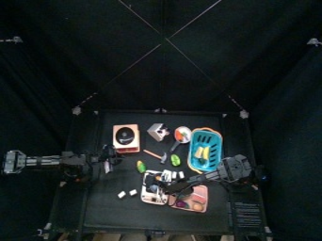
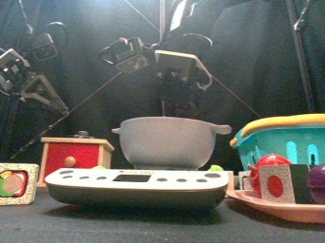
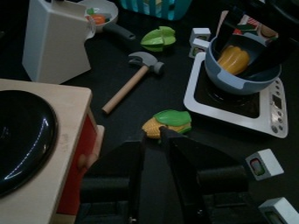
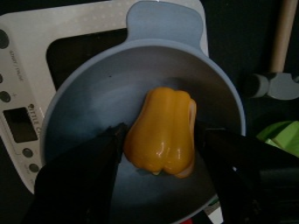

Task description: Place squash in front of drawer

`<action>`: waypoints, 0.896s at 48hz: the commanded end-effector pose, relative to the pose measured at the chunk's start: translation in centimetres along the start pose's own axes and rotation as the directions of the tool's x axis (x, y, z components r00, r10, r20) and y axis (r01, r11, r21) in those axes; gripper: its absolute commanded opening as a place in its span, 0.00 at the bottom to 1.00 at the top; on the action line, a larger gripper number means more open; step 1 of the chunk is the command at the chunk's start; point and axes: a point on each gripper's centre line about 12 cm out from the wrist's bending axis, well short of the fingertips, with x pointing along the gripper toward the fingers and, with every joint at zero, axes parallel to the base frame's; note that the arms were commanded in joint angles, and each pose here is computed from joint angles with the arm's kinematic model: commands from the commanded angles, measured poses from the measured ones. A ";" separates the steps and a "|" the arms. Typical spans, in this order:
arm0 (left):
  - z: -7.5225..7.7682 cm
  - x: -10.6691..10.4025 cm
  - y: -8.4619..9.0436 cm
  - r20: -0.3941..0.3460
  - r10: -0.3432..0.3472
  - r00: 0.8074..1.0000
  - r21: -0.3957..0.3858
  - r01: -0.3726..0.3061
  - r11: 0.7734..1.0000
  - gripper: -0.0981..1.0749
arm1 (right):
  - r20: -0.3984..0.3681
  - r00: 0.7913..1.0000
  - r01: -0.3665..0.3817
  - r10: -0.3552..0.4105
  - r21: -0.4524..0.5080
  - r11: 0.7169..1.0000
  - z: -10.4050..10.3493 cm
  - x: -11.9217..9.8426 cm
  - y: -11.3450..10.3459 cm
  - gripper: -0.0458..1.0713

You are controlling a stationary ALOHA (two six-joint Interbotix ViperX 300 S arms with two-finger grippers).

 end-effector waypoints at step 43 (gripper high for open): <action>0.7 0.0 -0.1 0.017 -0.003 1.000 -0.012 0.003 1.000 0.64 | 0.283 0.939 -0.256 0.195 0.194 0.947 3.7 -9.9 -2.1 0.73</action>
